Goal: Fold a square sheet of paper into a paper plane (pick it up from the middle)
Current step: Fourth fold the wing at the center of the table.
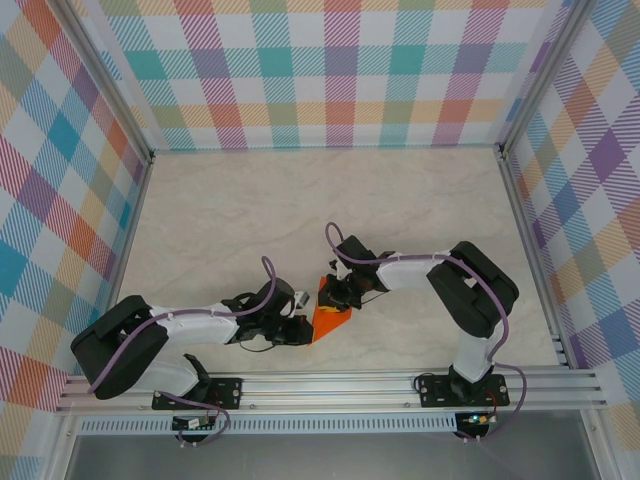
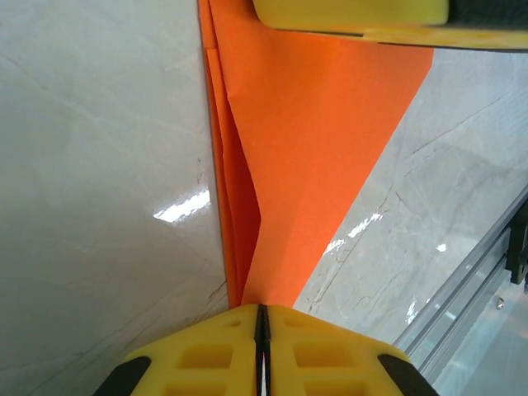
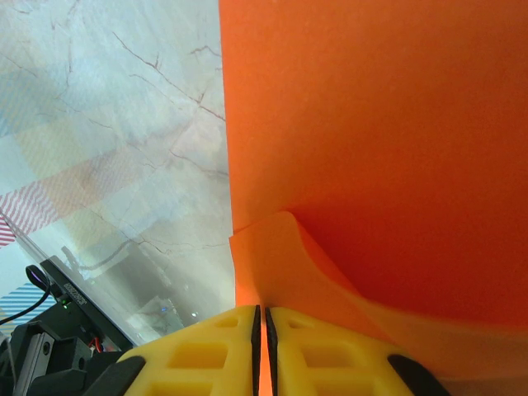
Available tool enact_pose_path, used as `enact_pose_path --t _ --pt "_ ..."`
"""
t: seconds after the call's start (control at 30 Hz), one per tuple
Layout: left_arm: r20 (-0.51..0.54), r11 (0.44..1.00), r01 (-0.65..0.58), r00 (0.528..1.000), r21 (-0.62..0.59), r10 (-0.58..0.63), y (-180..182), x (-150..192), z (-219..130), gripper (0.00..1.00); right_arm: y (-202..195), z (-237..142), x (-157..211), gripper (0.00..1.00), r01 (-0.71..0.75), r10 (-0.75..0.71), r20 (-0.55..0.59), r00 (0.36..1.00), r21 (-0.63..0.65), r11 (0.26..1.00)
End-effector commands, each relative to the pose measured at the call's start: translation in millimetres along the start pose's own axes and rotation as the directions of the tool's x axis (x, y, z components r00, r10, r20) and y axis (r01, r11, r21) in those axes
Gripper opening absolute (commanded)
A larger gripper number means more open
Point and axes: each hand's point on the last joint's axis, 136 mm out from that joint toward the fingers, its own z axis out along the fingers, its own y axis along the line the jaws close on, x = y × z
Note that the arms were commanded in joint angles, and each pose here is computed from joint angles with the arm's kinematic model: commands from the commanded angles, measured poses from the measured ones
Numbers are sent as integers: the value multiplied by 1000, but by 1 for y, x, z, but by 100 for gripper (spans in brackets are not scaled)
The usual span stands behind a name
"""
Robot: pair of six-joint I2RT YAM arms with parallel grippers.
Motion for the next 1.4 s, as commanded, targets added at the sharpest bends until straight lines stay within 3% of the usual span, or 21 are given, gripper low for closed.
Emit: enact_pose_path --t 0.0,0.2,0.5,0.7,0.83,1.13,1.37 --pt "-139 995 26 990 -93 -39 24 33 -2 10 -49 12 11 14 -67 71 -22 997 152 986" --pt "-174 982 45 982 -181 -77 39 41 -4 8 -48 11 10 14 -69 72 -19 997 153 986" --pt "-243 977 40 966 -209 -91 41 56 -10 8 -48 12 11 15 -69 73 -21 997 156 985" --pt "-230 978 24 970 -207 -72 32 52 -23 9 -50 11 11 15 -71 75 -19 997 161 984" --pt "-171 986 5 985 -169 -34 16 37 -31 9 -51 12 11 15 -74 78 -19 997 158 985" --pt "71 995 -24 997 -95 30 -33 -30 -45 13 -50 12 11 15 -72 77 -20 997 160 984" --pt "109 999 -20 994 -51 25 -37 -49 -20 13 -49 13 10 15 -71 75 -23 997 158 985"
